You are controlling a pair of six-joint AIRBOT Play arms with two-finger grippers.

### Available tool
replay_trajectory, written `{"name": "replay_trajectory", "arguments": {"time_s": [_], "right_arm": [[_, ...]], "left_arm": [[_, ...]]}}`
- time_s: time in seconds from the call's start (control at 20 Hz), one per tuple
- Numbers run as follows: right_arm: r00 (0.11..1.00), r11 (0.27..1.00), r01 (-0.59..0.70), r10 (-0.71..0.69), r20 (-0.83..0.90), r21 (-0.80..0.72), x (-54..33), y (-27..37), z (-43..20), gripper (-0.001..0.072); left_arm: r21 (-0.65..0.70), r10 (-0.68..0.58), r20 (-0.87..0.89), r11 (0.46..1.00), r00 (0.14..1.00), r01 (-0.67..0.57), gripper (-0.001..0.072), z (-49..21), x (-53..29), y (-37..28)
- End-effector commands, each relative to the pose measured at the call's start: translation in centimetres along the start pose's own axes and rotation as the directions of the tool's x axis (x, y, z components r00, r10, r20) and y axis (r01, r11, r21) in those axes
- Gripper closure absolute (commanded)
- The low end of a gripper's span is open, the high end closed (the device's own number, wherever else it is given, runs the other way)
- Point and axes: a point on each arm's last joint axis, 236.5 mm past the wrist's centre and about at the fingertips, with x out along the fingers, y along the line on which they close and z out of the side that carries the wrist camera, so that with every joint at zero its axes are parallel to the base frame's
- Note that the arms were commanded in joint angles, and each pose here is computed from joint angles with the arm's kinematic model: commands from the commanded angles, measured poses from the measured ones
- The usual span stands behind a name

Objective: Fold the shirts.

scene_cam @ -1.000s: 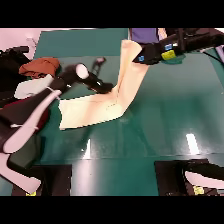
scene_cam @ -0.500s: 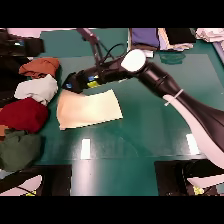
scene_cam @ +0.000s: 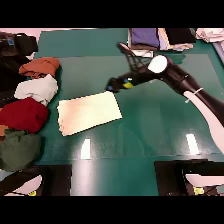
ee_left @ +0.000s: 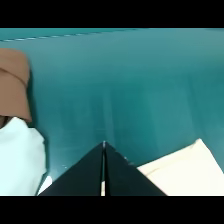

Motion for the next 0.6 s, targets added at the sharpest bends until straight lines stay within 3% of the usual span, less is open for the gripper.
{"name": "replay_trajectory", "arguments": {"time_s": [0.0,0.25,0.5,0.55], "right_arm": [[0.989,0.961,0.071,-0.033,-0.143,0.268,-0.1,-9.3,-5.2,0.011],[0.971,0.896,-0.115,0.191,-0.14,0.429,6.0,-7.6,-6.0,0.0119],[0.934,0.918,-0.189,0.278,-0.225,0.348,12.8,-2.0,-6.4,0.0125],[0.931,0.925,-0.199,0.282,-0.232,0.323,14.0,-1.1,-6.1,0.021]], "left_arm": [[0.036,-0.052,-0.015,0.998,0.999,0.052,0.0684,-0.7,1.3,-2.7],[0.079,-0.104,-0.083,0.991,0.991,0.111,0.0684,-2.6,3.8,-5.9],[0.077,-0.121,-0.106,0.989,0.987,0.13,0.0684,-3.2,4.7,-6.7],[0.077,-0.121,-0.106,0.989,0.987,0.13,0.0684,-3.2,4.7,-6.7]]}}
